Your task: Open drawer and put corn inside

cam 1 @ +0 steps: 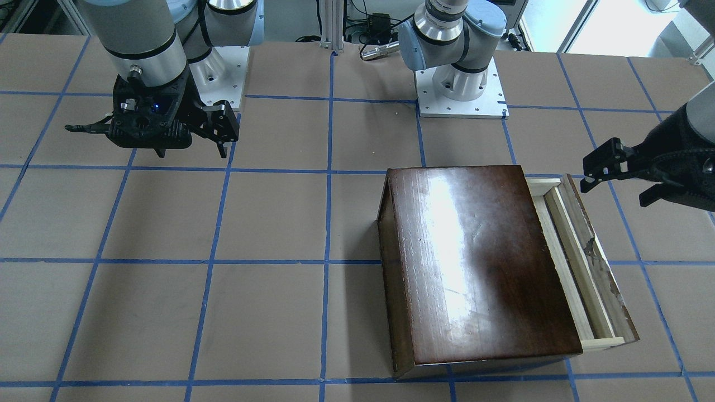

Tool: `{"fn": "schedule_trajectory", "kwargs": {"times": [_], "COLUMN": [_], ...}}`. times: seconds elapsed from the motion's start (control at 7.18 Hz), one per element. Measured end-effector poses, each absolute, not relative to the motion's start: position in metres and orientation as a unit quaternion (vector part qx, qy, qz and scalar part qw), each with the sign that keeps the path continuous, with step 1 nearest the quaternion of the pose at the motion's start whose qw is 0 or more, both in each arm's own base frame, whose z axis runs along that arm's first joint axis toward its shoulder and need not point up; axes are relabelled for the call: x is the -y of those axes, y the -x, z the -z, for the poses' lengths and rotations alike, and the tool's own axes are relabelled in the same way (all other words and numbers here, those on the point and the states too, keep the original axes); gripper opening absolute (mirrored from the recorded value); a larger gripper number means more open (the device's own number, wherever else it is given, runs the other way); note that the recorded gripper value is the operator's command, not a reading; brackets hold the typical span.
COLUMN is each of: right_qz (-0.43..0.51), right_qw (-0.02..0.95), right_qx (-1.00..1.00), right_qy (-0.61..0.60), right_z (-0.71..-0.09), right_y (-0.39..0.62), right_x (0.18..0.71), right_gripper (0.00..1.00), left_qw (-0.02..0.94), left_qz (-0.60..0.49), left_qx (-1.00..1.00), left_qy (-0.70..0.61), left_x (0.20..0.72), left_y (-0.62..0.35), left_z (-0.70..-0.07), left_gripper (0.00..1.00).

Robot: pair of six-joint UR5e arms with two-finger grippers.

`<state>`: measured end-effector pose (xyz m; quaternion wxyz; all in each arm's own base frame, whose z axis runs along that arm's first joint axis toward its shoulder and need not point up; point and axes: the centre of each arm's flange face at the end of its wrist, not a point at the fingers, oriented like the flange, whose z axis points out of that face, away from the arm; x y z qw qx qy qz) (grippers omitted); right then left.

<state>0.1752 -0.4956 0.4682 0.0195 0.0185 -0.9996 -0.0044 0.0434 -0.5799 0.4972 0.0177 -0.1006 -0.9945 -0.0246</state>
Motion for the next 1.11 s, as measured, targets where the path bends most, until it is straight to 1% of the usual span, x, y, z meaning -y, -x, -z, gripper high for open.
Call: {"fn": "schedule_trajectory", "kwargs": {"times": [0.42,0.84,1.11], "right_qz": [0.004,0.004,0.004], "right_qw": [0.02,0.02,0.02], "right_qx": [1.0,1.0,1.0], "right_qy": [-0.019,-0.019,-0.019], "right_z": [-0.468,-0.468,-0.468], "right_y": [-0.175,-0.175,-0.175], "right_x": [0.496,0.496,0.496], "right_gripper": [1.0,1.0,1.0], "left_qw": [0.013,0.008,0.007], "left_qz": [0.015,0.013,0.004], "left_qx": [0.999,1.0,1.0], "left_qy": [0.036,0.024,0.023], "left_x": [0.564,0.53,0.506], "left_y": [0.044,0.134,0.153], "left_z": [-0.517,-0.521,-0.531], "left_gripper": [1.0,1.0,1.0]}}
